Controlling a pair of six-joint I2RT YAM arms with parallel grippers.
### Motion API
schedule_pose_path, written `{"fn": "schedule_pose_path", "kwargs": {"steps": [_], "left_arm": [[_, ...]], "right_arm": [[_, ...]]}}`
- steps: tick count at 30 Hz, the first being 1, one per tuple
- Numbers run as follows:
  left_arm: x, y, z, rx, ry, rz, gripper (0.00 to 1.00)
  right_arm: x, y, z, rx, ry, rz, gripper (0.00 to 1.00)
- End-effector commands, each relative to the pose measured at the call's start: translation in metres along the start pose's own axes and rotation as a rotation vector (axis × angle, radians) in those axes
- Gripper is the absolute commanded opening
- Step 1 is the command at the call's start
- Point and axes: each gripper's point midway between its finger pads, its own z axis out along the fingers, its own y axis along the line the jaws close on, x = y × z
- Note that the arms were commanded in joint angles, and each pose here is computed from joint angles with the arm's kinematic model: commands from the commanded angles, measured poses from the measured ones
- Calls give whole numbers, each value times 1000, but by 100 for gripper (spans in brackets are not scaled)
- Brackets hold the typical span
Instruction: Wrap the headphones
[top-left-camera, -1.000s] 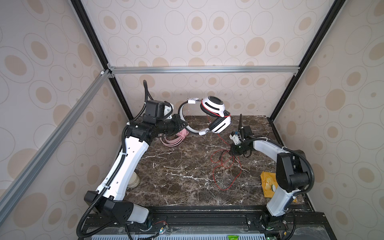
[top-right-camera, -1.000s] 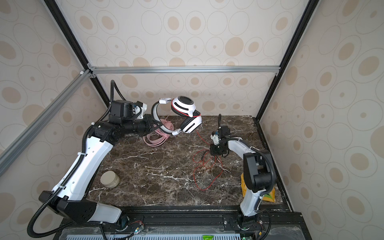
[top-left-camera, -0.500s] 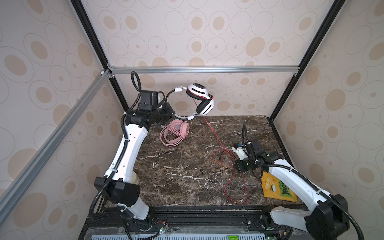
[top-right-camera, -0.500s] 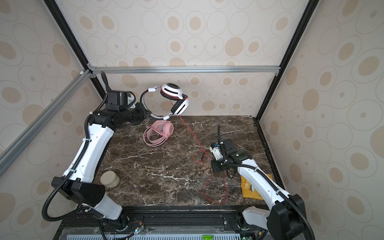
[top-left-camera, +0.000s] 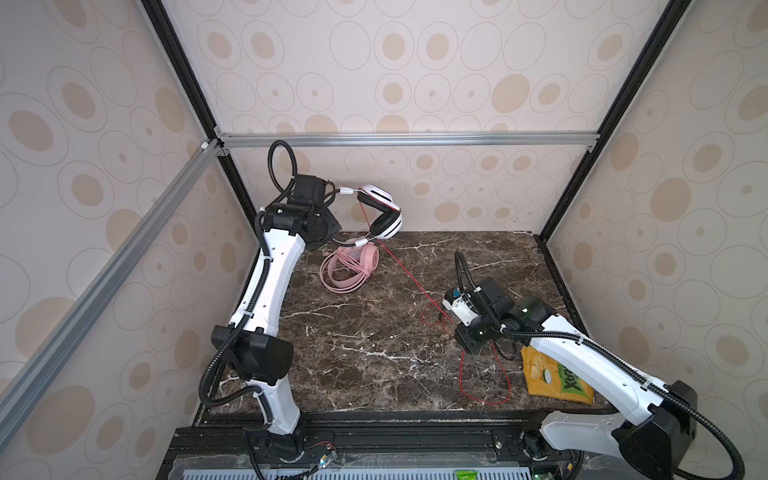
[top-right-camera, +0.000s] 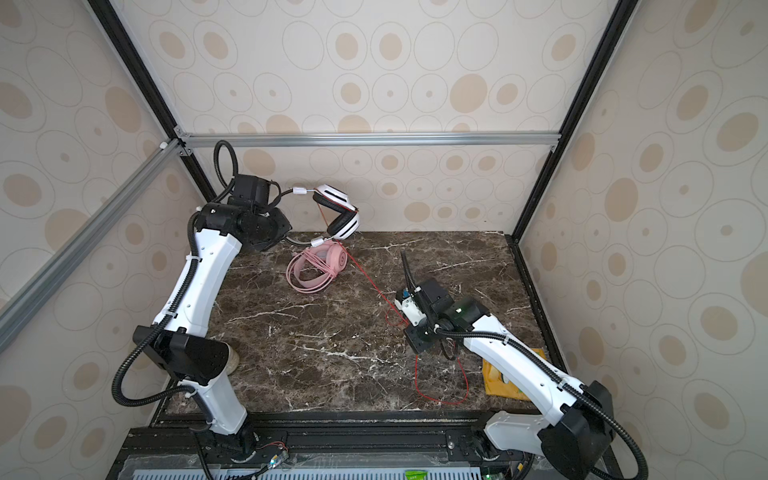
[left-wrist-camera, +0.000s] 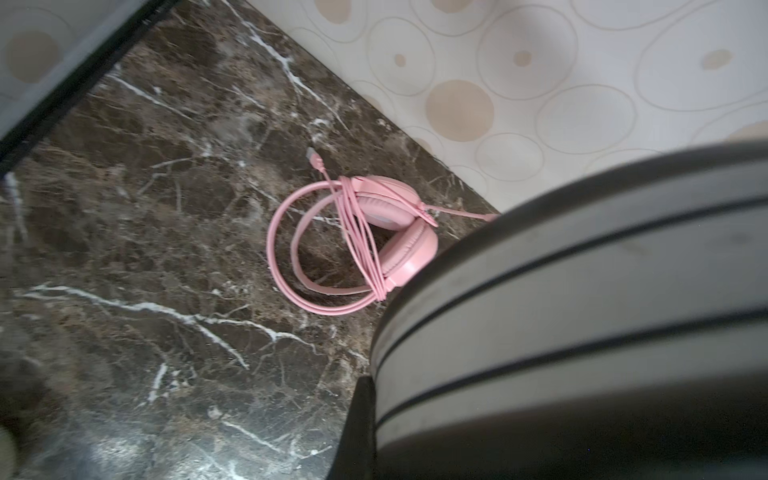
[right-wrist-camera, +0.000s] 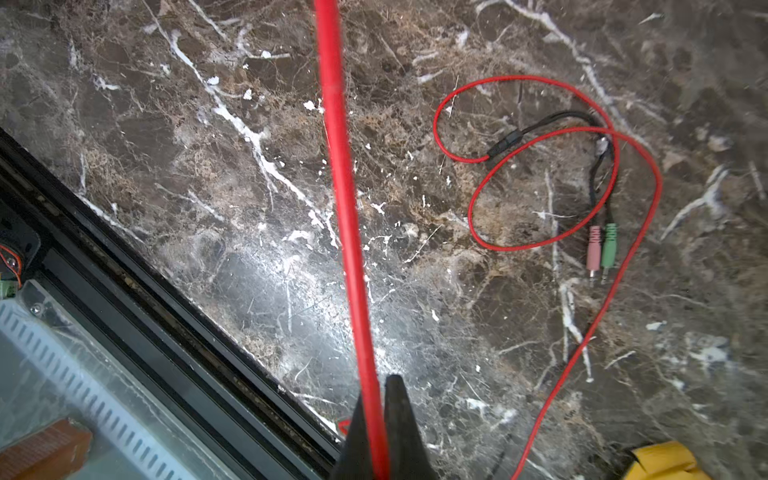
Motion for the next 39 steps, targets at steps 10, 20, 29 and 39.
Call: {"fn": "schedule_pose_path", "kwargs": {"steps": [10, 20, 29, 39], "left_arm": [[-1, 2, -14, -66, -87, 18, 0], [11, 0, -13, -100, -90, 110, 0], [48, -8, -12, -139, -73, 355, 0], [102, -33, -19, -24, -16, 627, 0]], "right_arm": [[-61, 49, -80, -10, -147, -306, 0], [-109, 78, -140, 74, -315, -451, 0], [-142, 37, -193, 377, -395, -517, 0], [-164, 13, -206, 471, -443, -485, 0]]}}
